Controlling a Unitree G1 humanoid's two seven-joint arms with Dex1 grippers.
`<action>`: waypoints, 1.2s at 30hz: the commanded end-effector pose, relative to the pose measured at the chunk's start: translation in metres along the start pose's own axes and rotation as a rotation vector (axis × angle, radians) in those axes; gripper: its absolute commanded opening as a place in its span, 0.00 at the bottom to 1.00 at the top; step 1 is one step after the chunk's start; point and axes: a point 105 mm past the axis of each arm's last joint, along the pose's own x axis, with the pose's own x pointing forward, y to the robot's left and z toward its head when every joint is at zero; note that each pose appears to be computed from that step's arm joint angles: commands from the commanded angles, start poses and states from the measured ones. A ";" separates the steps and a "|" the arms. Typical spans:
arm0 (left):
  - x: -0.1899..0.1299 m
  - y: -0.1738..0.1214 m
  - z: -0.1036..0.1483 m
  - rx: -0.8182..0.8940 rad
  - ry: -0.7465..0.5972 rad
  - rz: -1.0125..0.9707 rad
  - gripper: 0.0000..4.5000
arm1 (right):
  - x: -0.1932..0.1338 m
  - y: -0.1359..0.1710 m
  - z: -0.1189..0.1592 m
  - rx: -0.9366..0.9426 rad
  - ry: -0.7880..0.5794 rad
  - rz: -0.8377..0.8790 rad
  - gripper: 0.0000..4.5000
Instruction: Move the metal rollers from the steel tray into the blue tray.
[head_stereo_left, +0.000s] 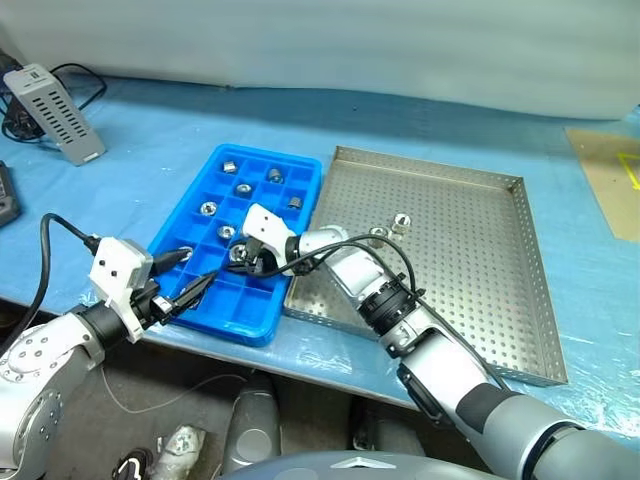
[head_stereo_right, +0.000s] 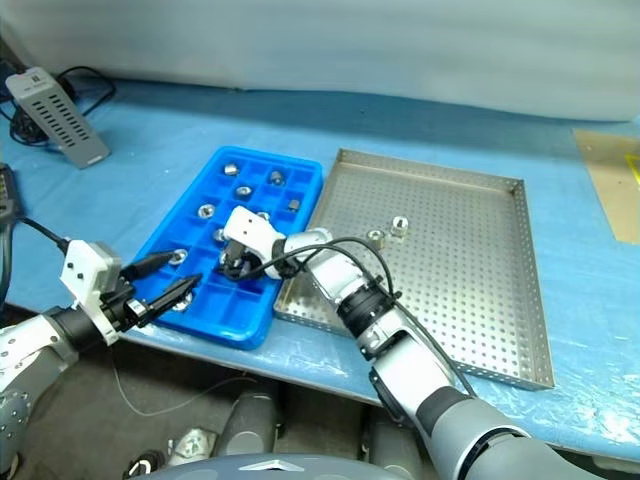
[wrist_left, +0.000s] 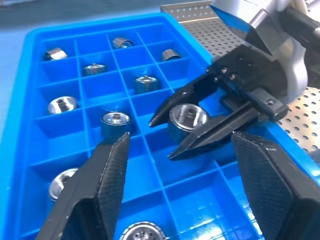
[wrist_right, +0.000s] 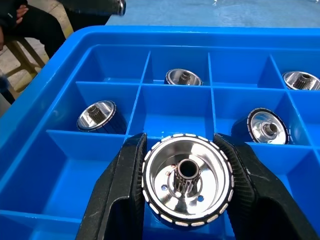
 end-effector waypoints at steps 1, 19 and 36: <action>0.002 0.002 0.009 0.029 -0.016 -0.015 0.76 | 0.003 0.004 0.003 -0.037 -0.012 0.006 0.37; 0.019 -0.001 0.011 0.015 -0.050 -0.050 0.76 | -0.007 -0.018 0.028 -0.048 -0.083 -0.036 0.89; 0.078 -0.001 0.020 -0.007 -0.131 -0.121 0.76 | -0.178 -0.148 0.031 -0.038 -0.156 -0.699 0.89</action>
